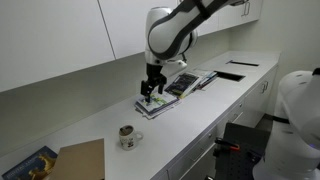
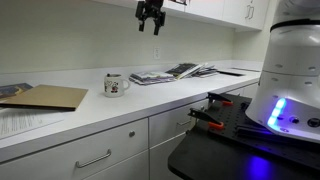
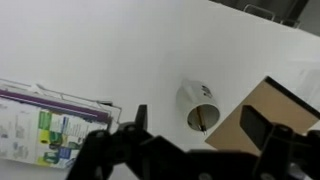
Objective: Move the mug forwards
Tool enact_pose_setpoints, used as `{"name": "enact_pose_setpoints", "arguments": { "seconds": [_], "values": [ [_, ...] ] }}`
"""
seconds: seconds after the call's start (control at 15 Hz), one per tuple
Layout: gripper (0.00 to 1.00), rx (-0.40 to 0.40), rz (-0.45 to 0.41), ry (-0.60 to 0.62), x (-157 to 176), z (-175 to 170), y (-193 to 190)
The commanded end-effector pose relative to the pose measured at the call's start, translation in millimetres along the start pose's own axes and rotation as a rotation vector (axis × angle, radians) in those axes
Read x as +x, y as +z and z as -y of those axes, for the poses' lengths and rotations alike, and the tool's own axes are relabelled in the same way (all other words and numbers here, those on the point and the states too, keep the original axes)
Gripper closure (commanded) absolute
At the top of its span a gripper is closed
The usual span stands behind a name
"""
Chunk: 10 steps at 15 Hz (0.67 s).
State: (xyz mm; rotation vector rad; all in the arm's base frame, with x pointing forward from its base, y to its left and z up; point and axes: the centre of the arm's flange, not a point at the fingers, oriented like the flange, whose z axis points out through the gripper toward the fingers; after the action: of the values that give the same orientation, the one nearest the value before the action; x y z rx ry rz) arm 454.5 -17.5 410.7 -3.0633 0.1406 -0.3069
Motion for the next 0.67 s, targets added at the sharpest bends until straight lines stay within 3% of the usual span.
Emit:
{"name": "enact_pose_setpoints", "arguments": {
  "seconds": [0.0,0.27,0.6],
  "values": [
    [0.0,-0.052,0.045,0.029,42,10,61],
    [0.0,-0.058,0.098,0.091,80,12,127],
    [0.0,-0.069,0.137,0.136,119,14,180]
  ]
}}
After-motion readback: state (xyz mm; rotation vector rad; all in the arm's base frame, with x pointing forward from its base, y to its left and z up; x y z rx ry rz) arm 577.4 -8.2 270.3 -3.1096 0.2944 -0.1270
